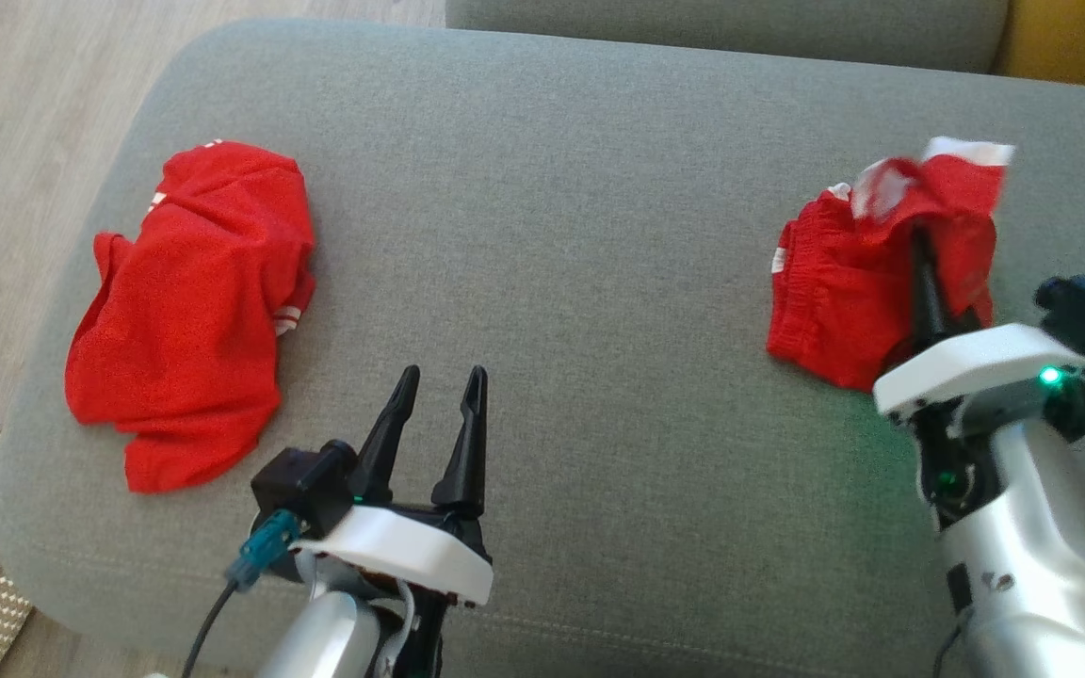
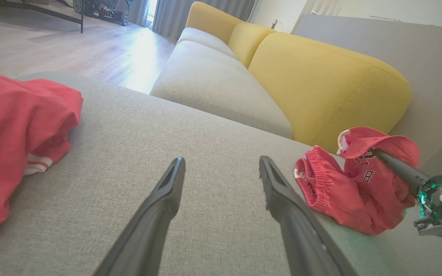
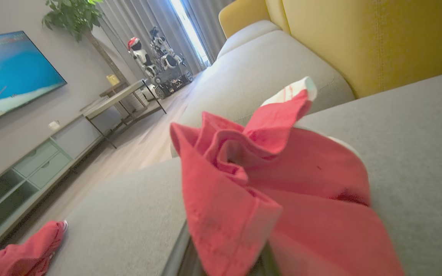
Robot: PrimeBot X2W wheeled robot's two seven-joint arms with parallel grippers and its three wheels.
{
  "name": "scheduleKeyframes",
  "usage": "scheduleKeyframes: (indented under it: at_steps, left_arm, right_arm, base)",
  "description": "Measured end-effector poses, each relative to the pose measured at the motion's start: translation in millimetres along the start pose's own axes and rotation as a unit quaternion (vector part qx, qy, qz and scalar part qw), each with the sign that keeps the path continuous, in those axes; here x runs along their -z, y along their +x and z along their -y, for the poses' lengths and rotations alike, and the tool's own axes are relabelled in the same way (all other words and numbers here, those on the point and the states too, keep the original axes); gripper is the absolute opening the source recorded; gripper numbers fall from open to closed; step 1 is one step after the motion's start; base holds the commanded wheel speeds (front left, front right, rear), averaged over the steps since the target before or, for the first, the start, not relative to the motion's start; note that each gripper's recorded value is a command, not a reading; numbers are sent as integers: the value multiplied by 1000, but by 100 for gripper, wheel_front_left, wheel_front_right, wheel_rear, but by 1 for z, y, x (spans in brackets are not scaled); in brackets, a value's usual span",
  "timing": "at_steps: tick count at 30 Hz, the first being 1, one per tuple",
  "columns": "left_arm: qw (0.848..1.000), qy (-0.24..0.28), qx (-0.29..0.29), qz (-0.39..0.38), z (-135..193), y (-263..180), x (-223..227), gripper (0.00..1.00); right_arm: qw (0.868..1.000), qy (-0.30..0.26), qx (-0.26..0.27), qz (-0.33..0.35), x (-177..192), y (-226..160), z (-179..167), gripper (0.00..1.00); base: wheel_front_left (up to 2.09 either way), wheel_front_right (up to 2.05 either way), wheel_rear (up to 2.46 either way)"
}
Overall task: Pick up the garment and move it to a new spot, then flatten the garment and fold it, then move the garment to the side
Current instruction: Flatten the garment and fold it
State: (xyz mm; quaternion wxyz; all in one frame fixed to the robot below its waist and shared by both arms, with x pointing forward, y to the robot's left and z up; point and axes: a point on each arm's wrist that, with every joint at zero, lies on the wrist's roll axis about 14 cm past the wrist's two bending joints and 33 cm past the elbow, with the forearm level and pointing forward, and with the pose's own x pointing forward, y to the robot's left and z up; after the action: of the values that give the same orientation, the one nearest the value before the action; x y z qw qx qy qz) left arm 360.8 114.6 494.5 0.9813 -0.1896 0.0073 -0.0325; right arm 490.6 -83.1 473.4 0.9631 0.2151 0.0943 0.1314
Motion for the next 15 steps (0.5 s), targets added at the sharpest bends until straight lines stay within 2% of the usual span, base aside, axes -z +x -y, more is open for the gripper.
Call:
scheduleKeyframes:
  at_steps: [7, 8, 9, 10, 15]
  left_arm:
    - [1000, 1, -3, -3, -2, -1, 2, 100]
    - [1000, 1, -4, -3, -2, -1, 2, 100]
    - [1000, 1, -4, -4, -3, -1, 2, 100]
    - [1000, 1, -5, -5, -3, -2, 3, 100]
    - [1000, 2, -9, -8, -6, -2, 5, 100]
  right_arm:
    - [996, -37, -51, -61, 35, -7, -27, 0]
    - [995, -45, -55, -69, 38, -8, -27, 14]
    - [994, -51, -56, -75, 42, -8, -26, 74]
    - [992, -64, -60, -87, 48, -10, -24, 100]
    - [988, -81, -86, -101, 62, -11, -37, 100]
  base:
    - [0, 0, 0]
    - [0, 0, 0]
    - [0, 0, 0]
    - [0, 0, 0]
    - [0, 0, 0]
